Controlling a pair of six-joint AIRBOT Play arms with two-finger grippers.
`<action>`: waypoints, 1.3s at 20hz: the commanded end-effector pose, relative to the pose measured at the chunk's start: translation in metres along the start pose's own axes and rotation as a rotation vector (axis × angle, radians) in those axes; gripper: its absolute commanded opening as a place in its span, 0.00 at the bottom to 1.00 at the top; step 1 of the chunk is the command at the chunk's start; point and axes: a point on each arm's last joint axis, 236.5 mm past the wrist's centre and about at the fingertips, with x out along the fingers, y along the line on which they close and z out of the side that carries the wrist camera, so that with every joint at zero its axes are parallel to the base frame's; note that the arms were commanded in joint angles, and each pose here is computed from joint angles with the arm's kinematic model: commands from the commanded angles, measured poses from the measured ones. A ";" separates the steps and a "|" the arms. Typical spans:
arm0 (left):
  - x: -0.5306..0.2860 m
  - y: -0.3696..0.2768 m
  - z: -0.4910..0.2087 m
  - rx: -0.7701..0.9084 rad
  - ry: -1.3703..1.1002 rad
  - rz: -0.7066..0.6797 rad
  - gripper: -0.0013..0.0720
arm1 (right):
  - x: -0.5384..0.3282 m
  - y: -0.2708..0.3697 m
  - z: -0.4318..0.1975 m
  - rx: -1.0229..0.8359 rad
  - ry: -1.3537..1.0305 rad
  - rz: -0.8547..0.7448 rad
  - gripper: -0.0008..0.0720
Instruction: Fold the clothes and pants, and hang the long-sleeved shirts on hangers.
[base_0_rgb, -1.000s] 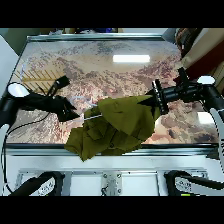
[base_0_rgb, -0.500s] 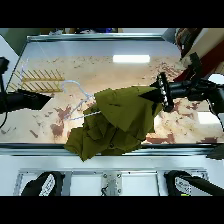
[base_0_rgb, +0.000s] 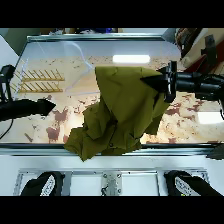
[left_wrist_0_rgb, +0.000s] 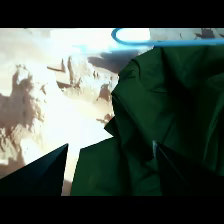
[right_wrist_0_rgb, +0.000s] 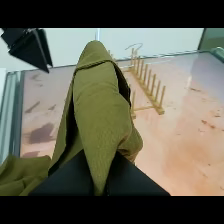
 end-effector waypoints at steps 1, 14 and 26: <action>0.034 -0.012 -0.020 -0.056 0.014 -0.006 0.81 | -0.004 -0.016 0.017 0.011 -0.032 -0.110 0.03; 0.152 -0.137 -0.113 0.199 0.172 -0.203 0.80 | -0.007 -0.024 0.028 0.042 -0.070 -0.158 0.03; 0.144 -0.018 -0.065 -0.137 0.120 -0.013 0.04 | -0.013 -0.002 0.051 0.133 -0.101 -0.149 0.03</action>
